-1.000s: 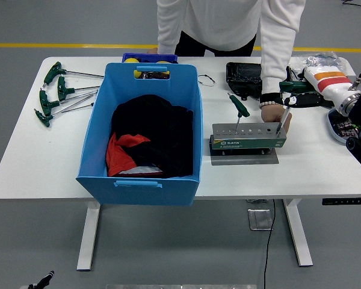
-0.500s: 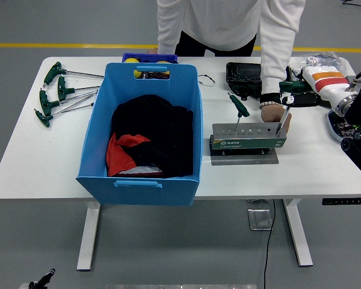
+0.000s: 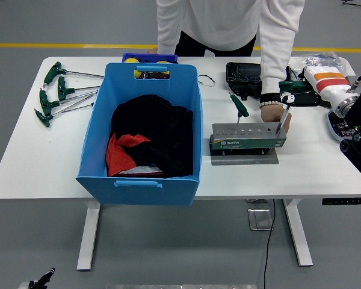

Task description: Lift tool from toolbox,place it in box,lift tool from toolbox,place it in box

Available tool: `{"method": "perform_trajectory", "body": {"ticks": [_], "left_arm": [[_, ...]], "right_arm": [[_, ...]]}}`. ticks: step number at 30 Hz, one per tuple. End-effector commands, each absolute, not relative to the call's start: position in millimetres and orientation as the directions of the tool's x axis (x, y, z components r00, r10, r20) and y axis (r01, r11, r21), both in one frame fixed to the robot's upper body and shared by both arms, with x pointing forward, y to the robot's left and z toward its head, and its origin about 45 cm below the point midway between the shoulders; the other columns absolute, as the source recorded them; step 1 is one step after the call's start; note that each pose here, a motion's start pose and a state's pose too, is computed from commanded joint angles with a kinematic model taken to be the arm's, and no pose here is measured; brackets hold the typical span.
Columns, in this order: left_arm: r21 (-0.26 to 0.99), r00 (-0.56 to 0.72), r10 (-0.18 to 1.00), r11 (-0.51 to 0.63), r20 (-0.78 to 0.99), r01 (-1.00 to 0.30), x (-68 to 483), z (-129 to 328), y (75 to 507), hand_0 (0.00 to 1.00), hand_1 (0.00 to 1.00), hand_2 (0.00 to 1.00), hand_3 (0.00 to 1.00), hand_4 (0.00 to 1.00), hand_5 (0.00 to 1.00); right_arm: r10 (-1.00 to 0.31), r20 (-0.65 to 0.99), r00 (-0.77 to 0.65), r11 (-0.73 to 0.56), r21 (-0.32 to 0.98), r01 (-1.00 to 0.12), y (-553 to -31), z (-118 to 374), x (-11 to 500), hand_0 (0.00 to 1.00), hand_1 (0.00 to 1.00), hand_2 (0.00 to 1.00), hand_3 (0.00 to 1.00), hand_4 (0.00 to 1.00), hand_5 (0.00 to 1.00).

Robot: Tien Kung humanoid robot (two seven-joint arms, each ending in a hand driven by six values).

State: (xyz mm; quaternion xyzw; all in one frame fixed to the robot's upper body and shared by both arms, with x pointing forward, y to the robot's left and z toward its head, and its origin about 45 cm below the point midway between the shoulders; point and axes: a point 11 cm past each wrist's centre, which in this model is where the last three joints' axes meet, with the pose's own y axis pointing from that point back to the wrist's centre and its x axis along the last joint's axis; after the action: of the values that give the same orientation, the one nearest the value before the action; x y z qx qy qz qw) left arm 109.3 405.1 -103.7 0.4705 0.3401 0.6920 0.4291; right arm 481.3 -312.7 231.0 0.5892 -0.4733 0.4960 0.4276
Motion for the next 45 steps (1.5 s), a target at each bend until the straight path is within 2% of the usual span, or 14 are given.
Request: {"method": "perform_trajectory", "body": {"ticks": [11, 12, 19, 37, 45], "left_arm": [[0.876, -0.187, 0.913, -0.403, 0.363, -0.266, 105, -104, 406, 0.809, 0.854, 0.821, 0.735, 0.749, 0.659], [0.876, -0.187, 0.913, -0.403, 0.364, -0.265, 105, -104, 407, 0.809, 0.854, 0.820, 0.734, 0.750, 0.660], [0.876, -0.187, 0.910, -0.409, 0.370, -0.257, 101, -104, 409, 0.810, 0.853, 0.819, 0.735, 0.750, 0.662], [0.873, -0.193, 0.902, -0.424, 0.386, -0.239, 94, -103, 417, 0.809, 0.853, 0.818, 0.735, 0.750, 0.664], [0.873, -0.195, 0.898, -0.432, 0.394, -0.227, 90, -103, 421, 0.809, 0.853, 0.818, 0.735, 0.750, 0.663]], "right_arm": [[-0.120, 0.993, 0.018, -0.167, -0.003, -0.986, -317, 237, 481, 0.002, 0.002, 0.002, 0.005, 0.976, 0.746], [-0.117, 0.993, 0.016, -0.163, -0.003, -0.987, -318, 238, 481, 0.002, 0.002, 0.002, 0.002, 0.929, 0.753], [-0.104, 0.994, 0.023, -0.165, 0.006, -0.986, -318, 247, 482, 0.002, 0.002, 0.002, 0.002, 0.913, 0.749], [-0.081, 0.996, -0.021, -0.202, -0.037, -0.979, -314, 293, 489, 0.002, 0.002, 0.002, 0.002, 0.876, 0.726], [-0.088, 0.995, -0.055, -0.219, -0.073, -0.973, -310, 328, 494, 0.002, 0.002, 0.002, 0.002, 0.873, 0.723]]}}
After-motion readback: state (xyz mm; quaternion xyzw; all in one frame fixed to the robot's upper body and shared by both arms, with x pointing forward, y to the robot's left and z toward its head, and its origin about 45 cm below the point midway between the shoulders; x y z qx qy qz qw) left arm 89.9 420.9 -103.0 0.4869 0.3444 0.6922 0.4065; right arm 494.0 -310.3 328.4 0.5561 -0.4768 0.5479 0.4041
